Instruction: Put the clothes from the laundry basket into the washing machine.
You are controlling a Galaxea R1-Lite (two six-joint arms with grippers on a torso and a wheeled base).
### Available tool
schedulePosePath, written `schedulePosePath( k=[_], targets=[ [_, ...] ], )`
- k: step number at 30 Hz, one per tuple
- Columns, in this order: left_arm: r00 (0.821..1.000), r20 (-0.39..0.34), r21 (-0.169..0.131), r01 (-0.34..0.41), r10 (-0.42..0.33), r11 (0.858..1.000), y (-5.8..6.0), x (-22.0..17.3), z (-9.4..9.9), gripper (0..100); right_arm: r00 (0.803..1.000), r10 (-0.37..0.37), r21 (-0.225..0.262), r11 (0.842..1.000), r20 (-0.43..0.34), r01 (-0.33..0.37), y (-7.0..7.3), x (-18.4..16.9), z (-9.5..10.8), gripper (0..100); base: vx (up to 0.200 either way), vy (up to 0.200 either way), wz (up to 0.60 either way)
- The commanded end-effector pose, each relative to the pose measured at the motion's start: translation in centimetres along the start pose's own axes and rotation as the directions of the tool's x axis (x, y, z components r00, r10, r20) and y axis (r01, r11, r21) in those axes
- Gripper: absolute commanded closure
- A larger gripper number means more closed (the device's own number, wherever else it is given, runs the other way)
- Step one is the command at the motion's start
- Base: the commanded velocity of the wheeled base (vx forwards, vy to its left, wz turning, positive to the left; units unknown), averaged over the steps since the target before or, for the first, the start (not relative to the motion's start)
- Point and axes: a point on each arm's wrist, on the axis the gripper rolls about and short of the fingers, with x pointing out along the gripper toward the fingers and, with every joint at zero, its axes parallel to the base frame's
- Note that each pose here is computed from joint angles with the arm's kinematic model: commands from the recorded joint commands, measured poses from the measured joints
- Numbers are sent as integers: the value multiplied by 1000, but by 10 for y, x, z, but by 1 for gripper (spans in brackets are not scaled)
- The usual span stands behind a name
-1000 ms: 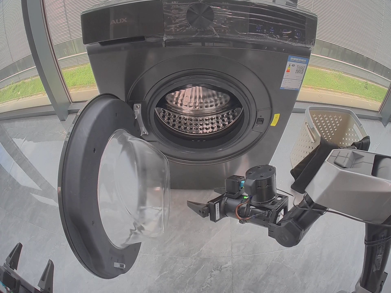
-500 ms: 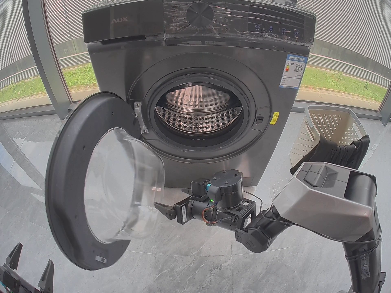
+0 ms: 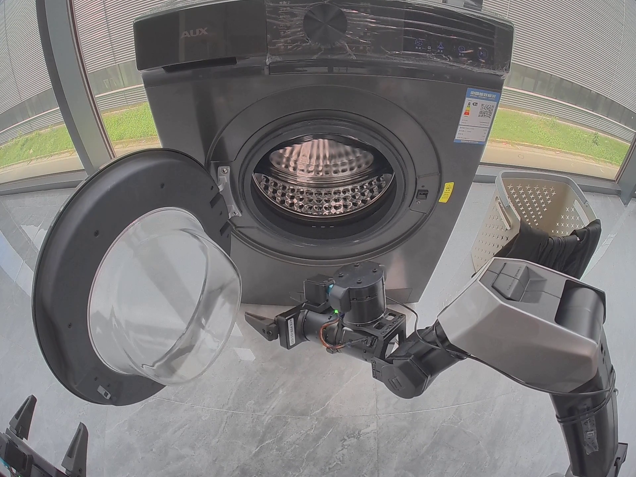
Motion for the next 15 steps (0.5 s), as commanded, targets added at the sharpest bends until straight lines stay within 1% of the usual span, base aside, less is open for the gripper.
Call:
schedulePosePath(
  k=[1, 2, 3, 7, 9, 12, 13, 14, 15],
  targets=[
    [1000, 1, 0, 0, 0, 1000, 0, 0, -5, 0, 1000, 3, -4, 1000, 19, -3, 3, 11, -1, 0, 0, 0, 0],
    [1000, 1, 0, 0, 0, 1000, 0, 0, -5, 0, 999, -10, -1, 1000, 37, 10, 2, 15, 2, 0, 0, 0, 0],
    [1000, 1, 0, 0, 0, 1000, 0, 0, -5, 0, 999, -14, 0, 1000, 40, 14, 2, 15, 3, 0, 0, 0, 0],
    [1000, 1, -2, 0, 0, 1000, 0, 0, -5, 0, 994, -104, 9, 995, 41, 104, -10, 5, 10, 0, 0, 0, 0],
    [1000, 1, -2, 0, 0, 1000, 0, 0, -5, 0, 985, -153, 8, 988, 74, 153, -19, -19, 35, 0, 0, 0, 0],
    [1000, 1, -2, 0, 0, 1000, 0, 0, -5, 0, 976, -192, 4, 981, 100, 193, -24, -57, 61, 0, 0, 0, 0],
    [1000, -1, 0, 0, 0, 1000, 0, 0, -5, 0, 975, -196, 2, 981, 105, 196, -24, -61, 64, 0, 0, 0, 0],
    [1000, 1, 0, 0, 0, 1000, 0, 0, -5, 0, 965, -233, -12, 972, 121, 236, -33, -90, 77, 0, 0, 0, 0],
    [1000, 1, 0, 0, 0, 1000, 0, 0, -5, 0, 961, -249, -22, 967, 122, 254, -36, -103, 80, 0, 0, 0, 0]
  ],
)
